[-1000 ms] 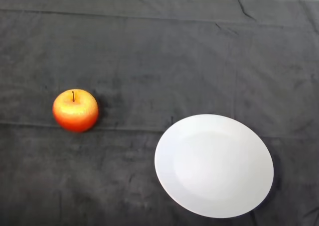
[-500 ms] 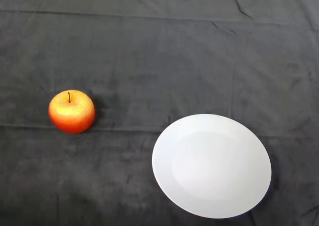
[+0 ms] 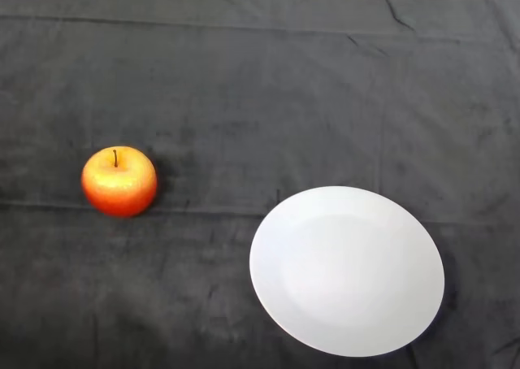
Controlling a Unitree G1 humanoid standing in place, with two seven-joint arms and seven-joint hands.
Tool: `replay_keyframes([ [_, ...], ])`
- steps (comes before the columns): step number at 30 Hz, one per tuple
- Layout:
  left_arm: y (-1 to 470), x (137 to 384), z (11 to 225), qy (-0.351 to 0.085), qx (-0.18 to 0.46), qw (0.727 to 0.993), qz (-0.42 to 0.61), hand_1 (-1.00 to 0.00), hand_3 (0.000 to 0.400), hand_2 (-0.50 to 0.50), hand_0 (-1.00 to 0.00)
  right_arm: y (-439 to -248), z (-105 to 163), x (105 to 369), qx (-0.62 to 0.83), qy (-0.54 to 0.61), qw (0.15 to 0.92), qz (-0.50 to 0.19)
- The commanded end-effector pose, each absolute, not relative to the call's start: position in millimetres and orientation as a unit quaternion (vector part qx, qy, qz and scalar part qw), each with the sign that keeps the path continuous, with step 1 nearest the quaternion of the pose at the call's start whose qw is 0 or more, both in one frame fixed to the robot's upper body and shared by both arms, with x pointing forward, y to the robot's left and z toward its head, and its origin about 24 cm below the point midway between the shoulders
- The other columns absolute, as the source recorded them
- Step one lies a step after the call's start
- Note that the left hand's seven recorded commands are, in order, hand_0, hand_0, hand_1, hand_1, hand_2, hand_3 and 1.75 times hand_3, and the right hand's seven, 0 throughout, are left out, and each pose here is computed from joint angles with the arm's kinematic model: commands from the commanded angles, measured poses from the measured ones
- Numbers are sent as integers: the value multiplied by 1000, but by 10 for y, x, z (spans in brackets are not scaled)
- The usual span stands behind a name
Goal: Move the apple to the plate
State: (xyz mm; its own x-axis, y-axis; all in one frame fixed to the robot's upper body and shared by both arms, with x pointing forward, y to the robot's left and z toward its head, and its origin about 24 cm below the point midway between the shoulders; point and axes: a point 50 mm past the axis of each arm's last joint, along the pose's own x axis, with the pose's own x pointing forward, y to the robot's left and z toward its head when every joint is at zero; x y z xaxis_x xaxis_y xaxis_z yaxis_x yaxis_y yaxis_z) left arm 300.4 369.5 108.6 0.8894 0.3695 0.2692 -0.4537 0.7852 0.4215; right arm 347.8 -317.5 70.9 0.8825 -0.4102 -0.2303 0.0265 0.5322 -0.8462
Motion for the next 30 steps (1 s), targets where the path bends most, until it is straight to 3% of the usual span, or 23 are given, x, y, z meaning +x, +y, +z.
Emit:
replay_keyframes([
  [1,3575,3109,1204,-117,256,940,191,0,0,0,0,-3248,614,3394,-462,226,848,-132],
  [18,2950,3395,1049,-120,283,949,68,0,0,0,0,-3247,614,3393,-462,226,848,-132],
  [30,2658,3467,989,-124,301,945,-15,0,0,0,0,-3247,614,3393,-462,226,848,-132],
])
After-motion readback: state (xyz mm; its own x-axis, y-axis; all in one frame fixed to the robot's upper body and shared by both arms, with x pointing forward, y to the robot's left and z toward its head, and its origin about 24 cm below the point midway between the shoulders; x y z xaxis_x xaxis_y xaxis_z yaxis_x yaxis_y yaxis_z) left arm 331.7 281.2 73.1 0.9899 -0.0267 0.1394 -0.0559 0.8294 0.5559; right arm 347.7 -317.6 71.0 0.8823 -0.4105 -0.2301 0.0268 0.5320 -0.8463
